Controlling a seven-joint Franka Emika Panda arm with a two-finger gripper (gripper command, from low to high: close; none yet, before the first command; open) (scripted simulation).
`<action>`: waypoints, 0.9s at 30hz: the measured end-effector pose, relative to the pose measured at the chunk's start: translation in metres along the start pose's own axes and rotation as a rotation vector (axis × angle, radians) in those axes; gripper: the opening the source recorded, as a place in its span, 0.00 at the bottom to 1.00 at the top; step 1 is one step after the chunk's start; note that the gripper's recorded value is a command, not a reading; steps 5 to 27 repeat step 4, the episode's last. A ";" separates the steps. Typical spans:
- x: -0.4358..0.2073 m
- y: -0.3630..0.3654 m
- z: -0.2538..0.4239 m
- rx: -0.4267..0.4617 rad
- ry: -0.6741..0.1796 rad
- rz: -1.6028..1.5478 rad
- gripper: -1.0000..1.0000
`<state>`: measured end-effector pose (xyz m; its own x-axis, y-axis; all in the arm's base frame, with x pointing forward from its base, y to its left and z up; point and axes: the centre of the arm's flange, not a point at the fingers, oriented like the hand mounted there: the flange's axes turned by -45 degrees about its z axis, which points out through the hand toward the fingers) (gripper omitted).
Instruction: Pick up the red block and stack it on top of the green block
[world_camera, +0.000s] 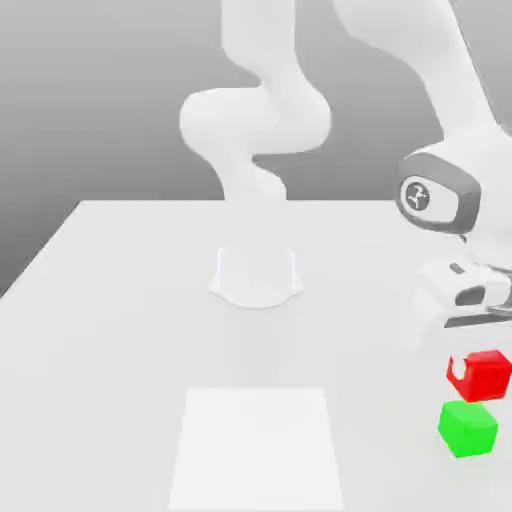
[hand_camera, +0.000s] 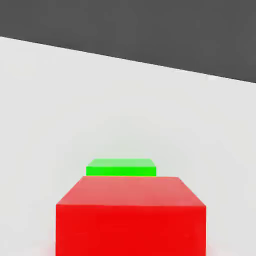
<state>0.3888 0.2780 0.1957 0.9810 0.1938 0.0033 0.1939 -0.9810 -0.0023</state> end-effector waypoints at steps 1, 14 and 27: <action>-0.001 0.000 0.009 0.000 -0.001 -0.002 1.00; -0.001 0.000 0.009 0.000 -0.001 -0.002 1.00; -0.001 0.000 0.009 0.000 -0.001 -0.002 1.00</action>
